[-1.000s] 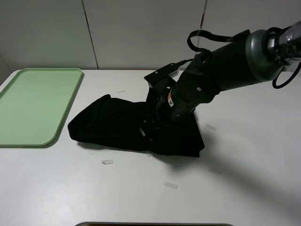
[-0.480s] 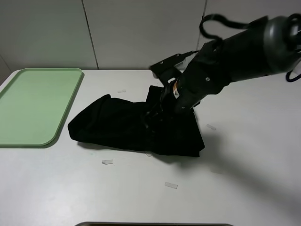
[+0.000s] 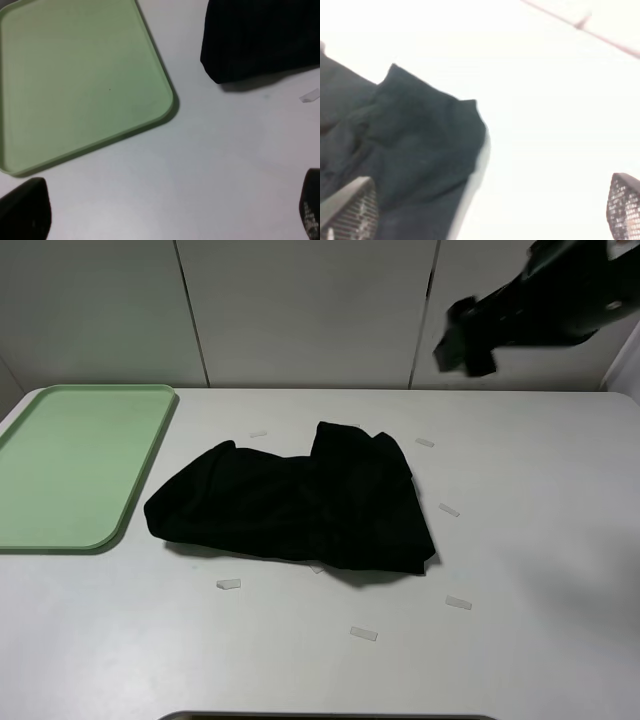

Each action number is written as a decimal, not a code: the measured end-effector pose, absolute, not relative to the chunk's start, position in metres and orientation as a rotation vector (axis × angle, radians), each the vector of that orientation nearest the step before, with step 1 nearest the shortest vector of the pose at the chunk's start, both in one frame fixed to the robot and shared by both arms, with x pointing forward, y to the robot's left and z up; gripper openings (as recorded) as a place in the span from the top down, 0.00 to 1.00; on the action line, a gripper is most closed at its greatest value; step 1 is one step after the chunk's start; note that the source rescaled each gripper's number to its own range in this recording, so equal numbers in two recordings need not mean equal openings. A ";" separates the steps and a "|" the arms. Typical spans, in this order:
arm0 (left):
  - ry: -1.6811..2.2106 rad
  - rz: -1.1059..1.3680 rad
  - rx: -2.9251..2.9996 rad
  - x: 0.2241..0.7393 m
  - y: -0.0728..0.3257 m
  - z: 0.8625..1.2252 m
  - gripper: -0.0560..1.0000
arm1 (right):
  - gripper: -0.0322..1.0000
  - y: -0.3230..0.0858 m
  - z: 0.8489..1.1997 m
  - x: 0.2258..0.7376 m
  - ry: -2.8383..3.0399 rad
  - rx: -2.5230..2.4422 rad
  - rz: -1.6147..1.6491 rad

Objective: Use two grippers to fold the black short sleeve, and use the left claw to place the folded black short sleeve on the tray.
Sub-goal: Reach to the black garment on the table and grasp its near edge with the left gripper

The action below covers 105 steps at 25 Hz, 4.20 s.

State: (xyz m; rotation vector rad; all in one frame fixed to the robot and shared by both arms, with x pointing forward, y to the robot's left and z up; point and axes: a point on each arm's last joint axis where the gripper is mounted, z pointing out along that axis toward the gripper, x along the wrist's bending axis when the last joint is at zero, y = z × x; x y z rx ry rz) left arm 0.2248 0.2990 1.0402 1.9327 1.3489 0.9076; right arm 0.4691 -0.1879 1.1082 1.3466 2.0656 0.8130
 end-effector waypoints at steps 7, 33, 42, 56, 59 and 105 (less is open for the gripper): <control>1.349 0.908 1.933 0.225 0.299 1.040 0.00 | 0.00 -0.249 1.167 0.404 1.857 1.285 0.868; 1.348 0.908 1.932 0.225 0.299 1.040 0.00 | 0.00 -0.304 1.107 0.214 1.452 1.249 1.207; 1.348 0.908 1.932 0.225 0.299 1.040 0.00 | 0.00 -0.301 1.076 0.221 1.619 1.384 1.089; 1.348 0.908 1.932 0.225 0.299 1.040 0.00 | 0.00 -0.299 1.053 0.234 1.667 1.421 1.046; 1.348 0.908 1.932 0.225 0.299 1.040 0.00 | 0.00 -0.299 1.053 0.234 1.667 1.420 1.046; 1.412 0.323 1.893 0.276 0.266 1.049 0.07 | 0.00 -0.299 1.054 0.234 1.666 1.419 1.047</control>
